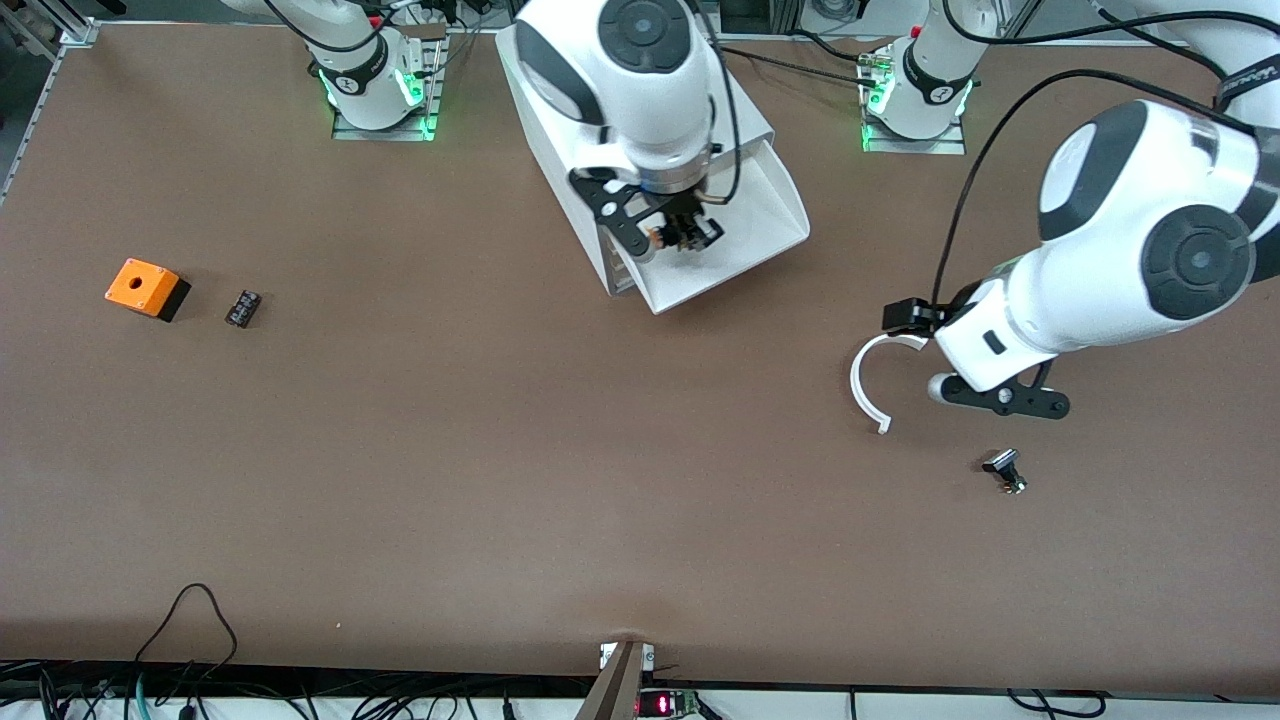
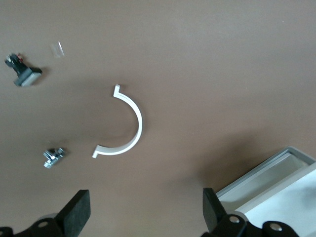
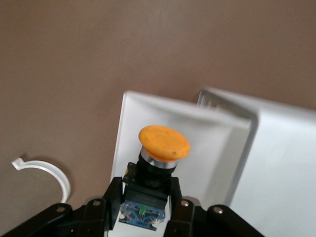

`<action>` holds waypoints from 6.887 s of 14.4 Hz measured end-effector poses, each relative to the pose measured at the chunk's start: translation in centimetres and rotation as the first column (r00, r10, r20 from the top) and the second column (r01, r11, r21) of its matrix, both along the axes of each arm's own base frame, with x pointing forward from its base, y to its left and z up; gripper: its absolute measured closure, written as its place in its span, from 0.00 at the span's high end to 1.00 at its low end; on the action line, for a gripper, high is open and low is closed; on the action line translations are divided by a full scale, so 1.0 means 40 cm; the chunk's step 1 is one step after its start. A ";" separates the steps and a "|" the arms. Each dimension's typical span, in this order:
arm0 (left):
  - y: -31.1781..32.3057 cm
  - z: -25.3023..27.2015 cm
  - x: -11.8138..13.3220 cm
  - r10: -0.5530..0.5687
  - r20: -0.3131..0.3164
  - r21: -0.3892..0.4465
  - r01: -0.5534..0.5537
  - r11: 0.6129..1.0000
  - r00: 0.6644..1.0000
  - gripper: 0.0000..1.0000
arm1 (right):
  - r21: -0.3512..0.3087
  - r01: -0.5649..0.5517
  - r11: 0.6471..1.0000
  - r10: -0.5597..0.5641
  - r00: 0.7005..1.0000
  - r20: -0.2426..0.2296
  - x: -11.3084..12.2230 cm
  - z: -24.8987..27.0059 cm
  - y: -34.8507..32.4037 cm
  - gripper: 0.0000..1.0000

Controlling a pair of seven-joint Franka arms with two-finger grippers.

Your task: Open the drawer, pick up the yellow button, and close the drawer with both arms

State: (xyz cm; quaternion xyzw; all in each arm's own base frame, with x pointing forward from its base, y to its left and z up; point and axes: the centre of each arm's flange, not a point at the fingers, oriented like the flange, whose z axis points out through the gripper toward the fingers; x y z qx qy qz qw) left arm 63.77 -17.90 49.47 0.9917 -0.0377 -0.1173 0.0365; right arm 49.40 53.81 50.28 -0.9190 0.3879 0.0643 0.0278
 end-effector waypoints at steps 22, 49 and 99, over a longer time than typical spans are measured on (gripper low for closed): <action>-0.475 -0.326 -0.311 0.376 0.021 0.175 -0.373 0.911 0.927 0.93 | -0.107 -0.845 0.525 0.851 0.525 0.030 0.379 -0.418 -1.243 0.43; -0.628 -0.337 -0.515 0.364 -0.190 0.202 -0.326 0.923 0.912 0.98 | -0.052 -0.821 0.568 0.814 0.551 0.184 0.340 -0.238 -1.316 1.00; 0.318 0.217 -0.072 -0.221 0.220 0.055 0.214 0.975 0.950 1.00 | -0.091 -0.663 0.743 0.669 0.736 0.102 0.134 0.331 -1.274 1.00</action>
